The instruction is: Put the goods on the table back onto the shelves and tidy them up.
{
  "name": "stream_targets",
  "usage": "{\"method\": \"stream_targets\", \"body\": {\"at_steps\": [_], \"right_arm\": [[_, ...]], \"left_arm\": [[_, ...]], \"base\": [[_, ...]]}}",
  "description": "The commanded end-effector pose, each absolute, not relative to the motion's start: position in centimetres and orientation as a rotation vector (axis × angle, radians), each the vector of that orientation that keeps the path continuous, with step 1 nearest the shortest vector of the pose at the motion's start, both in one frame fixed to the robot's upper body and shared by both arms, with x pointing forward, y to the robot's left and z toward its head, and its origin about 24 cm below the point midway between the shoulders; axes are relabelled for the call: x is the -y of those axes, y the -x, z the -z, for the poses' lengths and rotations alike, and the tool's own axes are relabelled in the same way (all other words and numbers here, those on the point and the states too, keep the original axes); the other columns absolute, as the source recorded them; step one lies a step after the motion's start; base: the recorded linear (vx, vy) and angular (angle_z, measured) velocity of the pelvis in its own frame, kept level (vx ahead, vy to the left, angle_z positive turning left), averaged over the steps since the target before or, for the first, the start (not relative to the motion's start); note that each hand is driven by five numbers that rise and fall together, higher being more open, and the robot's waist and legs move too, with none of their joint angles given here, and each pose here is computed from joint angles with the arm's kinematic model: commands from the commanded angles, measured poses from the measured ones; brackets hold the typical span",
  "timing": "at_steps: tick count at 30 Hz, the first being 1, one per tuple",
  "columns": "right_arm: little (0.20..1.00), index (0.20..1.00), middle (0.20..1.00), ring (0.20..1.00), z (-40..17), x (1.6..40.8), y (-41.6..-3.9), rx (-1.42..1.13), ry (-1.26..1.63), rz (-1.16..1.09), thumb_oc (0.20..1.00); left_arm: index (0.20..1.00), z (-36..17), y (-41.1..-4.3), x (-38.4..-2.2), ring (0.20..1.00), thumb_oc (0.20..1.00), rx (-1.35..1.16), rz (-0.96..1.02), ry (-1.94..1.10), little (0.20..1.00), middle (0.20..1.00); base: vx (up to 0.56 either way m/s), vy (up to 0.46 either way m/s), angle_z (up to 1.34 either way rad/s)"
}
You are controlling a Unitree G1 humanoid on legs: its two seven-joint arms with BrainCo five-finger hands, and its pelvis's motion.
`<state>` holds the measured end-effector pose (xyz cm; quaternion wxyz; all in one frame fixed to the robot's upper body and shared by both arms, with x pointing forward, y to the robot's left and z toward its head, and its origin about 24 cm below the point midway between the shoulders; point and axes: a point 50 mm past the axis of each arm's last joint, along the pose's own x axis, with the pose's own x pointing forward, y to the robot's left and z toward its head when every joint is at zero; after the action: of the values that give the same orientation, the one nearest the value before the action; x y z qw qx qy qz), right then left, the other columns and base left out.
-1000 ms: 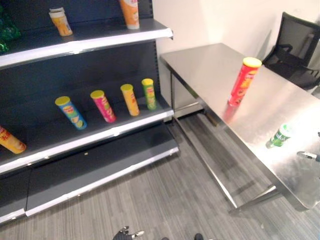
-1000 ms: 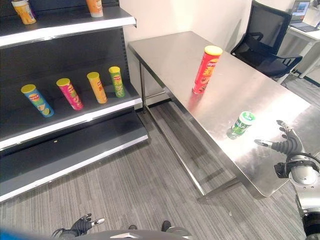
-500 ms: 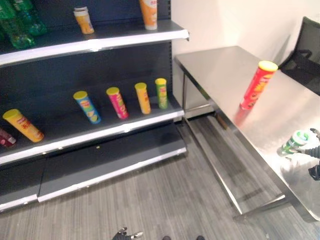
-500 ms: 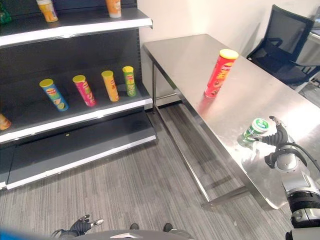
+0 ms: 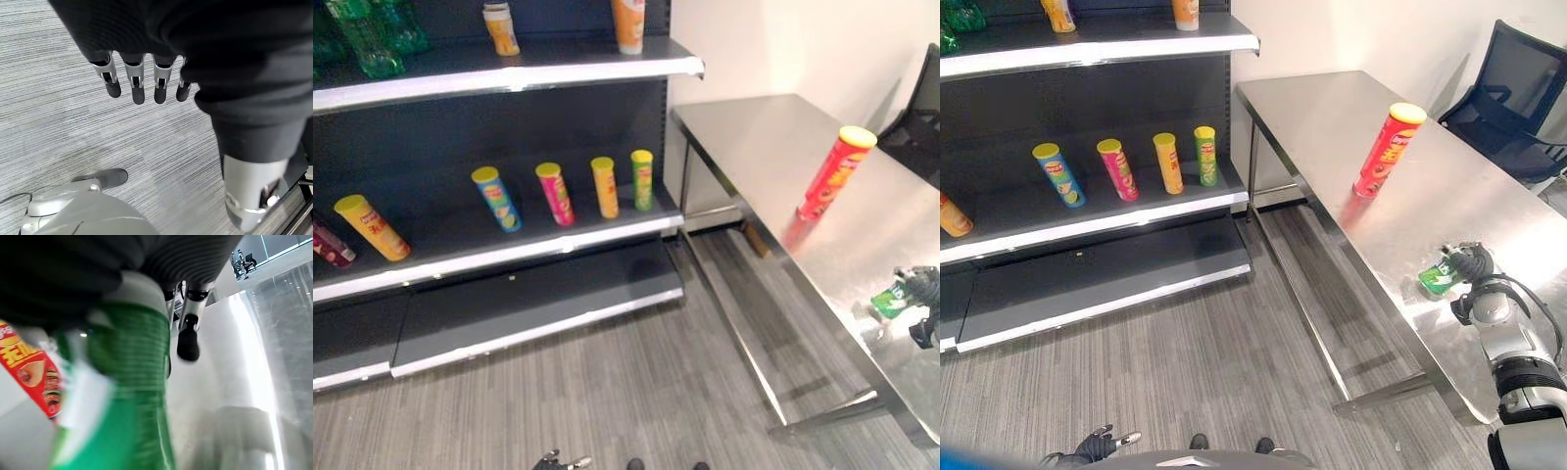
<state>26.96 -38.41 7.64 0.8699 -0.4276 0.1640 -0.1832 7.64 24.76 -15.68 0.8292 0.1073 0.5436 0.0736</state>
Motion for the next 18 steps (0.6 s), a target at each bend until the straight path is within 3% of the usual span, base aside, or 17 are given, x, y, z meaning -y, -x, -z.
{"method": "stream_targets", "body": {"at_steps": [1, 13, 16, 18], "right_arm": [[0.2, 0.2, 0.2, 0.2, -12.1, 38.3, -27.9, -0.148, 0.92, 0.425, 0.2], [0.2, 0.2, 0.2, 0.2, -14.7, 33.7, -25.8, 0.242, 0.7, 0.387, 0.2], [0.2, 0.2, 0.2, 0.2, -15.8, 33.5, -25.5, 0.299, 0.696, 0.403, 0.2], [0.2, 0.2, 0.2, 0.2, -16.7, 34.0, -24.5, 0.331, 0.745, 0.443, 0.2]], "left_arm": [[1.0, 15.2, -9.5, -25.6, 1.0, 1.0, -1.12, -0.186, -0.264, 1.0, 1.0], [1.0, 14.5, -10.7, -25.5, 1.0, 1.0, -1.032, -0.212, -0.198, 1.0, 1.0], [1.0, 14.3, -11.3, -25.0, 1.0, 1.0, -0.986, -0.253, -0.137, 1.0, 1.0], [1.0, 14.8, -9.7, -24.9, 1.0, 1.0, -1.019, -0.325, -0.079, 1.0, 1.0]], "base": [[-0.01, -0.054, 0.02], [-0.05, -0.136, 0.08], [-0.03, -0.015, 0.57], [0.18, 0.113, 1.28]]}}
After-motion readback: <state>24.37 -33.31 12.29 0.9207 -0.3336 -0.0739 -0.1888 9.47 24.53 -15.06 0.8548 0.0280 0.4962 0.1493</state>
